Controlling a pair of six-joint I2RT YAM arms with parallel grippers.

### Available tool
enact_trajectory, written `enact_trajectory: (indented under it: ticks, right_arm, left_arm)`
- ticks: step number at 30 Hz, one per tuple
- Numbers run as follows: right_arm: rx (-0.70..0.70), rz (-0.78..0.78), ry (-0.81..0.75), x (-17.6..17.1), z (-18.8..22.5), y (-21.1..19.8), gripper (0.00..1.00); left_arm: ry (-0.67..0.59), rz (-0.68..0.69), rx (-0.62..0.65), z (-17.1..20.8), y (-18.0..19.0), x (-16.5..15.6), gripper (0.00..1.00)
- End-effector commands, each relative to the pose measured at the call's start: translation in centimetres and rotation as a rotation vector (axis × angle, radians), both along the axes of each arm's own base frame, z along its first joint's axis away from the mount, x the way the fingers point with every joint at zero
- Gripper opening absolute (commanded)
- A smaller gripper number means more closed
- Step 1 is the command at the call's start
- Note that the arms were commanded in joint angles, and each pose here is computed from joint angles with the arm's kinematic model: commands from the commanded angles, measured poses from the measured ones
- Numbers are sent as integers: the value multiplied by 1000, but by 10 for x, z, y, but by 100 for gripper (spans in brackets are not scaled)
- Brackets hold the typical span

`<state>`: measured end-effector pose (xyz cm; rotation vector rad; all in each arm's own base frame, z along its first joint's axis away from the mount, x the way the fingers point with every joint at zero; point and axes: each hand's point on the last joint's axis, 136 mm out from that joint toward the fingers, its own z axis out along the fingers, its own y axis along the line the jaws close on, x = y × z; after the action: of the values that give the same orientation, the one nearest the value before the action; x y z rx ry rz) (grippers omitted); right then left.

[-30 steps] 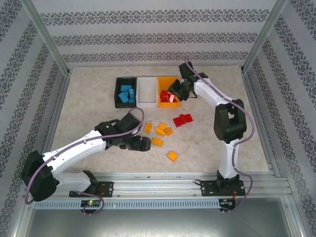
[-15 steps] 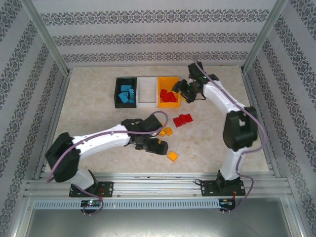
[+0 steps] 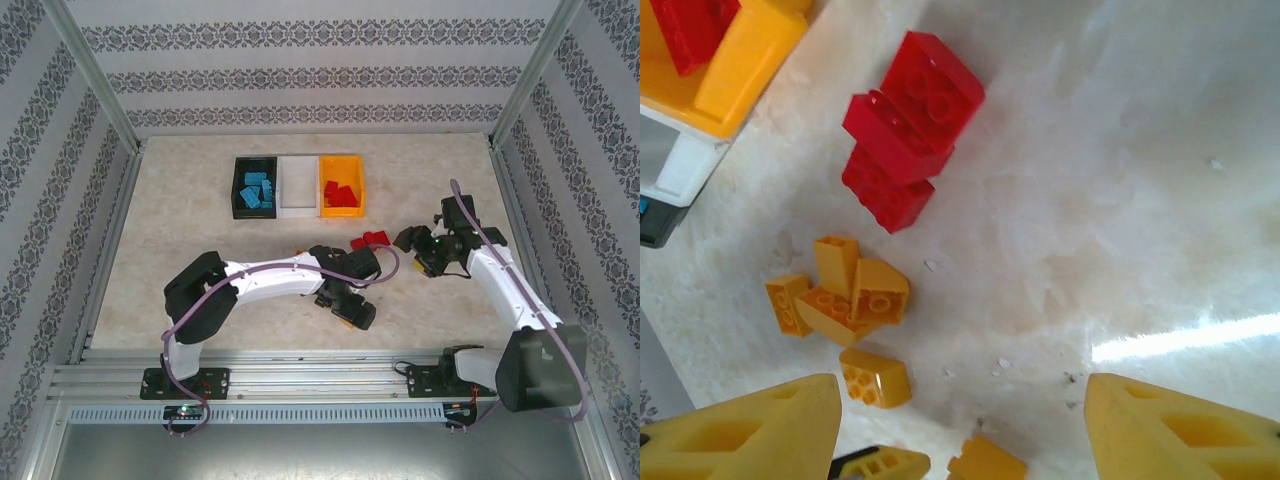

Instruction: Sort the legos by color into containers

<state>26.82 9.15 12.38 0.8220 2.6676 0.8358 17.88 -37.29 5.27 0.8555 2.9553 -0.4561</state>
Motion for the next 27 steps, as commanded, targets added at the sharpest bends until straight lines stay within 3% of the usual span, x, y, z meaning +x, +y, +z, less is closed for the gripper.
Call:
enact_trajectory:
  ticks: [1, 12, 18, 27]
  right_arm:
    - [16, 24, -4, -11, -2, 1, 66]
    - [37, -3, 0, -12, -1, -4, 66]
    - [45, -9, 3, -8, -2, -4, 66]
    - [64, -20, 9, 2, -2, -2, 66]
  left_arm:
    - [-10, -54, 51, -2, 6, 0, 84]
    - [29, -58, 81, -24, 6, -4, 68]
    - [18, -55, 88, -23, 8, -3, 48]
    - [-25, 38, 49, 10, 23, 26, 42]
